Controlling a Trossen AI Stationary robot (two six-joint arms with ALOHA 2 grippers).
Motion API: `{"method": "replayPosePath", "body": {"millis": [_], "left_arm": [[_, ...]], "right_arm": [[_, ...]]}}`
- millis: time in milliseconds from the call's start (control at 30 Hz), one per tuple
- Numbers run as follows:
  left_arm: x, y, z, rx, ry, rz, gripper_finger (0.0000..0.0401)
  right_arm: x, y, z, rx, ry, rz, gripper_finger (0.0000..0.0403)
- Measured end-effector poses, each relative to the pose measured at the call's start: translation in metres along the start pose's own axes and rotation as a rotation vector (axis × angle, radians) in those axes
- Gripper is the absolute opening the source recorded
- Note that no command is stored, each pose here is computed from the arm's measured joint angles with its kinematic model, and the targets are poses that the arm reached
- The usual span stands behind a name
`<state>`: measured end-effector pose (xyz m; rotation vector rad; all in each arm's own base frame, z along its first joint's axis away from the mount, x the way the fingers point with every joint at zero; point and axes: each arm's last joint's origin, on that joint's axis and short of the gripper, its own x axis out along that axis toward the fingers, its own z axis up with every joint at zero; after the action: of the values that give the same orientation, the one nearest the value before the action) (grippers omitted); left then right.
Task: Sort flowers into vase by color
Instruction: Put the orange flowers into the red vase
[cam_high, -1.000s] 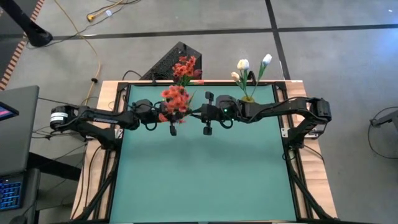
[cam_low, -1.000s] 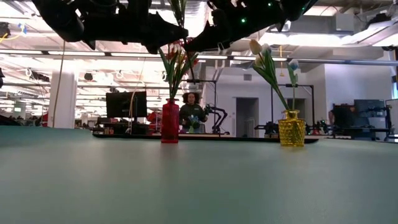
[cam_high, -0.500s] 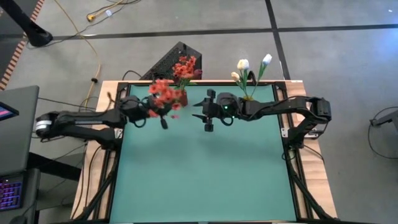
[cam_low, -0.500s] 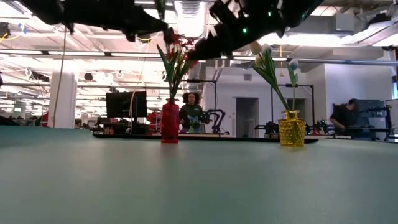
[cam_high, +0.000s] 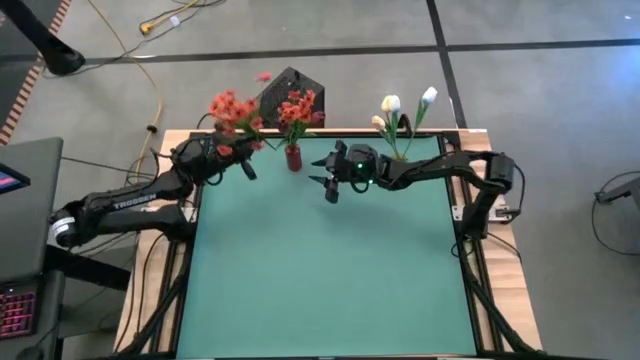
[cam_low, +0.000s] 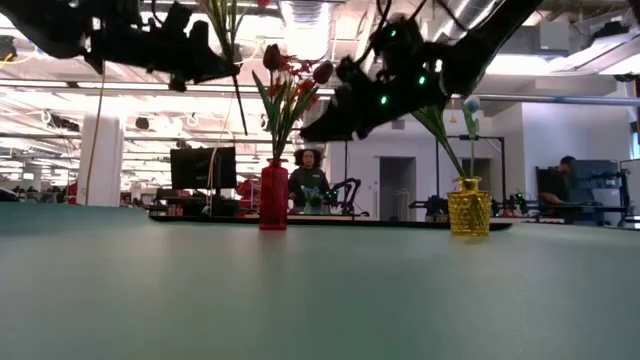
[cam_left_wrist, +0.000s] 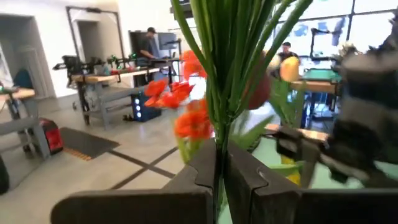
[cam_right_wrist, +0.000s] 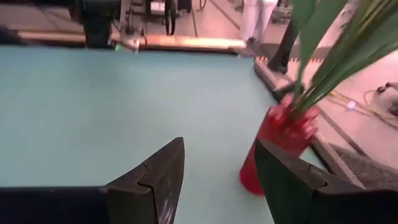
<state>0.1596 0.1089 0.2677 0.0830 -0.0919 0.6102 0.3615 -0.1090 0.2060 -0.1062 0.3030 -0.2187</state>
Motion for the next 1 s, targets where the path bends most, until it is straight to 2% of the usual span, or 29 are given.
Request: {"method": "replayPosePath", "body": {"millis": [200, 367, 633, 1000], "left_arm": [[0.014, 0.019, -0.013, -0.048, -0.031, 0.017, 0.0000], [0.029, 0.026, -0.030, -0.094, -0.032, -0.020, 0.0000], [0.044, 0.028, -0.047, -0.138, -0.063, -0.052, 0.0000], [0.051, 0.029, -0.063, -0.148, -0.021, -0.041, 0.0000]], "right_arm": [[0.020, 0.006, -0.020, 0.000, -0.043, 0.004, 0.0221], [0.030, 0.007, -0.035, 0.024, -0.042, 0.002, 0.0221], [0.032, 0.002, -0.039, 0.030, -0.039, -0.012, 0.0221], [0.032, 0.002, -0.039, 0.028, -0.041, -0.013, 0.0221]]}}
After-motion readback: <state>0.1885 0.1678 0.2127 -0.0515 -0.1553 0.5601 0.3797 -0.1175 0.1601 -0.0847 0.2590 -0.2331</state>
